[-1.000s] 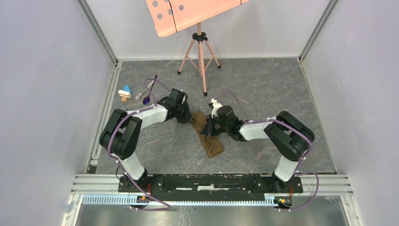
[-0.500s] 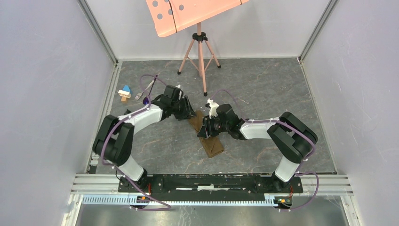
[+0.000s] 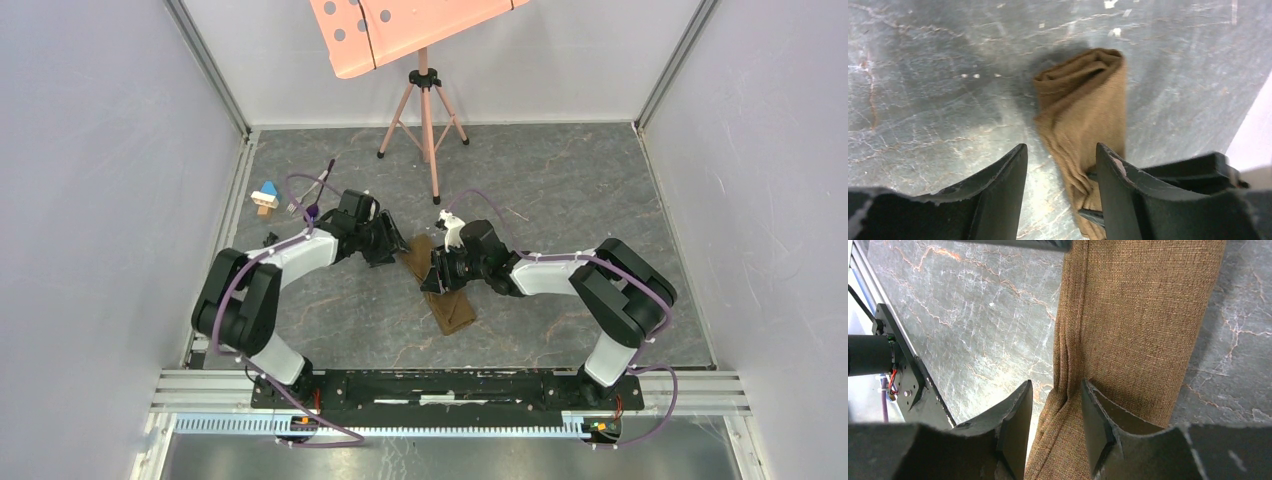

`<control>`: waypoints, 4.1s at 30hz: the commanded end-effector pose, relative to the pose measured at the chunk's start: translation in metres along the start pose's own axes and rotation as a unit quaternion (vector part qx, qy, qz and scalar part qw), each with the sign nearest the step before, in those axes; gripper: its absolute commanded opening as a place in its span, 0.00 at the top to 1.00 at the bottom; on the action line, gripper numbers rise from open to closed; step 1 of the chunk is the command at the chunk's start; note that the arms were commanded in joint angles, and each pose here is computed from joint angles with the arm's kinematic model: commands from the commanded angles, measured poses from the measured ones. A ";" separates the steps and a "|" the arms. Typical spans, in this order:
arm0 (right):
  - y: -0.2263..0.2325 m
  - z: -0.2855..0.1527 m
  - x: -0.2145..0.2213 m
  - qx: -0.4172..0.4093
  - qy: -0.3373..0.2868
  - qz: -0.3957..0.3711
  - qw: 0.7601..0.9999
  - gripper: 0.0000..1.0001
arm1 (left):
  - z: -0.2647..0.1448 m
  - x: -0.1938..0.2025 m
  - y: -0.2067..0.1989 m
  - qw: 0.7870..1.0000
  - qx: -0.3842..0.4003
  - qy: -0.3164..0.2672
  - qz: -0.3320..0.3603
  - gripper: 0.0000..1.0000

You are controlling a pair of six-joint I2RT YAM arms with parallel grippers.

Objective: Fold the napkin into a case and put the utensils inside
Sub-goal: Smooth out the smaller rectangle-folded napkin at the center of the board.

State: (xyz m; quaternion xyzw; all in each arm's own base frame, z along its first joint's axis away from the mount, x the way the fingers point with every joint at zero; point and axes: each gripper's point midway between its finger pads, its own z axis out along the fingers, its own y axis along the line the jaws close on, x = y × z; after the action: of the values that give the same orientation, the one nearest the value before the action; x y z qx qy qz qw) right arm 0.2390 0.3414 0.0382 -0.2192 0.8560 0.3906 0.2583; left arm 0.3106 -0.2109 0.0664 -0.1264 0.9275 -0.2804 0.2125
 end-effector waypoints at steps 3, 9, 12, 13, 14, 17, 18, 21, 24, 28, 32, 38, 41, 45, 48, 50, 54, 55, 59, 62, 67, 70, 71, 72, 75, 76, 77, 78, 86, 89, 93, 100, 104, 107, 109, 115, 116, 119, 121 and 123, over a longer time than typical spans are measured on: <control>0.014 -0.005 -0.025 -0.020 -0.029 -0.023 0.999 0.54 | 0.021 -0.005 0.000 0.999 0.035 -0.010 -0.038 0.48; 0.015 -0.003 -0.021 -0.028 -0.026 -0.018 0.999 0.55 | 0.026 -0.015 0.005 0.999 0.021 -0.032 -0.023 0.52; 0.017 -0.003 -0.020 -0.031 -0.026 -0.018 0.999 0.55 | 0.029 -0.016 0.003 0.999 0.023 -0.027 -0.023 0.57; 0.016 -0.003 -0.020 -0.031 -0.026 -0.018 0.999 0.56 | 0.030 -0.016 0.003 0.999 0.024 -0.026 -0.023 0.59; 0.016 -0.003 -0.020 -0.031 -0.026 -0.017 0.999 0.56 | 0.031 -0.016 0.002 0.999 0.025 -0.024 -0.021 0.61; 0.017 -0.004 -0.022 -0.031 -0.027 -0.019 0.999 0.55 | 0.032 -0.018 0.000 0.999 0.026 -0.023 -0.017 0.71; 0.017 -0.005 -0.022 -0.032 -0.027 -0.021 0.999 0.55 | 0.032 -0.019 -0.001 0.999 0.028 -0.026 -0.016 0.74; 0.020 -0.008 -0.021 -0.036 -0.028 -0.022 0.999 0.54 | 0.028 -0.025 -0.007 0.999 0.034 -0.033 -0.005 0.81; 0.022 -0.010 -0.017 -0.047 -0.027 -0.014 0.998 0.53 | 0.025 -0.030 -0.012 0.998 0.040 -0.038 0.007 0.87; 0.020 -0.013 -0.018 -0.056 -0.033 0.002 0.998 0.53 | 0.025 -0.032 -0.019 0.998 0.050 -0.034 0.012 0.89; 0.021 -0.014 -0.018 -0.061 -0.034 0.006 0.998 0.53 | 0.031 -0.031 -0.022 0.998 0.059 -0.024 0.011 0.90; 0.022 -0.014 -0.019 -0.060 -0.033 0.006 0.998 0.54 | 0.041 -0.027 -0.020 0.998 0.064 -0.016 0.004 0.91; 0.024 -0.017 -0.022 -0.057 -0.036 -0.003 0.998 0.54 | 0.046 -0.026 -0.012 0.999 0.051 -0.016 0.003 0.92; 0.024 -0.015 -0.020 -0.060 -0.034 -0.005 0.998 0.54 | 0.053 -0.023 -0.008 0.999 0.048 -0.007 0.004 0.93; 0.025 -0.009 -0.012 -0.077 -0.026 0.010 0.997 0.54 | 0.054 -0.023 -0.005 0.999 0.043 -0.009 0.003 0.93; 0.024 -0.007 -0.005 -0.083 -0.021 0.021 0.996 0.55 | 0.054 -0.022 -0.004 0.999 0.041 -0.008 0.004 0.94; 0.023 -0.010 0.015 -0.097 -0.008 0.035 0.995 0.61 | 0.059 -0.020 0.002 0.999 0.033 -0.003 0.003 0.95; 0.020 -0.012 0.024 -0.093 -0.002 0.036 0.995 0.64 | 0.061 -0.019 0.003 0.999 0.032 0.000 0.002 0.96; 0.008 -0.025 0.052 -0.070 0.018 0.034 0.997 0.69 | 0.063 -0.017 0.008 1.000 0.029 0.004 0.001 0.97; 0.013 -0.031 0.048 -0.075 0.016 0.026 0.997 0.69 | 0.063 -0.018 0.008 1.000 0.029 0.003 0.002 0.97; 0.028 -0.037 0.014 -0.073 -0.004 -0.007 0.997 0.68 | 0.064 -0.017 0.007 0.999 0.032 0.006 0.001 0.98; 0.027 -0.034 0.021 -0.081 0.003 0.002 0.997 0.70 | 0.065 -0.015 0.009 1.000 0.030 0.007 0.000 0.98; 0.029 -0.032 0.029 -0.090 0.012 0.011 0.996 0.71 | 0.065 -0.014 0.010 1.000 0.030 0.007 0.000 0.98; 0.030 -0.031 0.039 -0.100 0.021 0.020 0.995 0.72 | 0.065 -0.014 0.010 1.000 0.030 0.008 0.000 0.98; 0.030 -0.034 0.061 -0.105 0.031 0.031 0.994 0.74 | 0.067 -0.013 0.013 1.000 0.026 0.009 -0.001 0.98; 0.027 -0.037 0.070 -0.100 0.035 0.036 0.994 0.75 | 0.067 -0.013 0.013 1.000 0.025 0.009 -0.001 0.98; 0.024 -0.041 0.078 -0.095 0.038 0.038 0.994 0.76 | 0.067 -0.013 0.014 1.000 0.024 0.009 -0.001 0.98; 0.019 -0.044 0.084 -0.085 0.041 0.037 0.995 0.76 | 0.068 -0.012 0.014 1.000 0.023 0.010 -0.001 0.98; 0.019 -0.054 0.051 -0.031 0.028 -0.034 0.999 0.75 | 0.067 -0.013 0.012 1.000 0.026 0.011 0.000 0.98; 0.036 -0.052 0.033 -0.055 0.012 -0.042 0.998 0.74 | 0.068 -0.012 0.014 1.000 0.023 0.013 0.000 0.98; 0.034 -0.038 0.039 -0.061 0.019 -0.035 0.997 0.73 | 0.067 -0.011 0.013 1.000 0.025 0.014 0.001 0.98; 0.002 -0.038 0.096 -0.022 0.059 -0.008 0.998 0.74 | 0.062 -0.013 0.010 0.999 0.028 0.014 0.007 0.97; 0.002 -0.048 0.090 -0.006 0.057 -0.024 0.998 0.73 | 0.058 -0.016 0.006 0.999 0.030 0.010 0.011 0.96; 0.013 -0.050 0.065 -0.011 0.041 -0.048 0.998 0.71 | 0.055 -0.014 0.003 0.999 0.032 0.019 0.010 0.94; 0.019 -0.050 0.045 -0.008 0.029 -0.069 0.997 0.69 | 0.050 -0.014 -0.003 0.999 0.042 0.023 0.010 0.91; 0.014 -0.039 -0.026 0.060 -0.022 -0.137 0.989 0.56 | 0.029 -0.017 -0.012 0.999 0.039 0.020 0.007 0.65; 0.013 -0.037 -0.039 0.072 -0.041 -0.142 0.986 0.51 | 0.024 -0.017 -0.012 0.999 0.035 0.020 0.008 0.60; 0.008 -0.027 -0.068 0.097 -0.081 -0.151 0.980 0.41 | 0.005 -0.023 -0.013 1.000 0.022 0.008 0.013 0.46; 0.009 -0.017 -0.084 0.103 -0.094 -0.153 0.978 0.38 | -0.015 -0.031 -0.012 1.000 0.010 -0.007 0.018 0.38; 0.009 -0.008 -0.101 0.117 -0.106 -0.149 0.976 0.38 | -0.037 -0.043 -0.008 0.999 -0.005 -0.031 0.021 0.34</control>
State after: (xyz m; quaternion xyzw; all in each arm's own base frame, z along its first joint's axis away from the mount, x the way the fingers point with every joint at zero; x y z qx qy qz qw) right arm 0.2734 0.3441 0.0980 -0.2861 0.8262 0.3025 0.3795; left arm 0.3262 -0.2151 0.0640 -0.1254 0.9270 -0.2983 0.1895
